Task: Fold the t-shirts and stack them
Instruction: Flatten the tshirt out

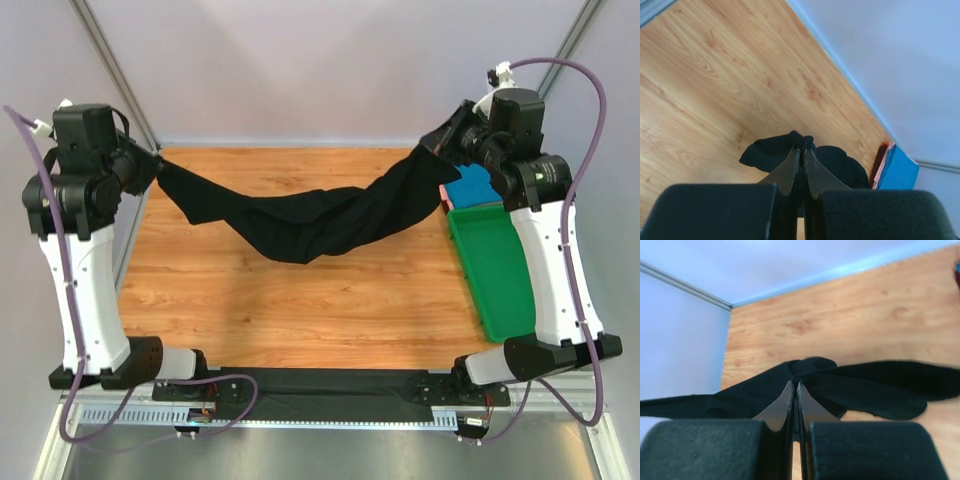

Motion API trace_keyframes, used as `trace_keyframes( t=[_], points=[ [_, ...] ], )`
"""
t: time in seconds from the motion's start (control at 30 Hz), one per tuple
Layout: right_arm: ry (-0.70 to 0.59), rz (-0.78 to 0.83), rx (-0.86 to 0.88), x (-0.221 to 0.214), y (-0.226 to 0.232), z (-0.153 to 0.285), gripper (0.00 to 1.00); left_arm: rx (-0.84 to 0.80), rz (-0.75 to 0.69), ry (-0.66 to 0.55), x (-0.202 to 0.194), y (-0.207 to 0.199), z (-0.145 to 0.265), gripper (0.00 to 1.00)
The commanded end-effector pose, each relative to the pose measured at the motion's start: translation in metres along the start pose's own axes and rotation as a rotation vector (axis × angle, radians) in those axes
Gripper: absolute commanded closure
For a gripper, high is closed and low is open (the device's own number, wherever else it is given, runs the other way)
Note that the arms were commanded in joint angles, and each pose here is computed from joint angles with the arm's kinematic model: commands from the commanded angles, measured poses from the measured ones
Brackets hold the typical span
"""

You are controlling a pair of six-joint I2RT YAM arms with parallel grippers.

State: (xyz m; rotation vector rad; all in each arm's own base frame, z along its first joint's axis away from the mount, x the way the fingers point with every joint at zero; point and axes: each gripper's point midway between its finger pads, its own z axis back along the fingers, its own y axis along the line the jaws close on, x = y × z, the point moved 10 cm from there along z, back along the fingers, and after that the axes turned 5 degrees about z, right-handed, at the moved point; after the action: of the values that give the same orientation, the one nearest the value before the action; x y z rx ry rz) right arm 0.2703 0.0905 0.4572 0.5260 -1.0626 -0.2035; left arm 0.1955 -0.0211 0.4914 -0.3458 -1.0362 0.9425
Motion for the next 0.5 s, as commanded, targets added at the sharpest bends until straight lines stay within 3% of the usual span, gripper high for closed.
trace_keyframes(
  t=[0.0, 0.03, 0.1, 0.13, 0.17, 0.23, 0.27, 0.33, 0.47],
  points=[
    [-0.2, 0.132, 0.24, 0.036, 0.028, 0.01, 1.0, 0.052, -0.06, 0.043, 0.004, 0.012, 0.017, 1.0],
    [-0.222, 0.133, 0.238, 0.032, 0.027, 0.025, 1.0, 0.105, -0.076, 0.078, -0.002, 0.021, 0.01, 1.0],
    [-0.088, 0.07, 0.135, -0.011, -0.002, 0.004, 1.0, 0.176, -0.093, 0.145, -0.019, 0.039, 0.001, 1.0],
    [-0.085, 0.054, 0.122, -0.027, -0.009, 0.018, 1.0, 0.257, -0.102, 0.219, -0.04, 0.064, -0.01, 1.0],
    [0.066, 0.019, 0.035, -0.077, -0.042, -0.006, 1.0, 0.282, -0.103, 0.249, -0.05, 0.075, -0.014, 1.0],
    [0.131, -0.053, -0.09, -0.121, -0.071, -0.006, 1.0, 0.356, -0.094, 0.351, -0.082, 0.108, -0.028, 1.0],
    [0.194, -0.076, -0.166, -0.155, -0.091, 0.001, 1.0, 0.379, -0.091, 0.368, -0.09, 0.118, -0.032, 1.0],
    [0.218, -0.106, -0.284, -0.18, -0.111, 0.004, 1.0, 0.462, -0.116, 0.387, -0.106, 0.141, -0.042, 1.0],
    [0.338, -0.122, -0.364, -0.198, -0.122, 0.001, 0.79, 0.562, -0.154, 0.384, -0.117, 0.162, -0.057, 1.0]
  ],
)
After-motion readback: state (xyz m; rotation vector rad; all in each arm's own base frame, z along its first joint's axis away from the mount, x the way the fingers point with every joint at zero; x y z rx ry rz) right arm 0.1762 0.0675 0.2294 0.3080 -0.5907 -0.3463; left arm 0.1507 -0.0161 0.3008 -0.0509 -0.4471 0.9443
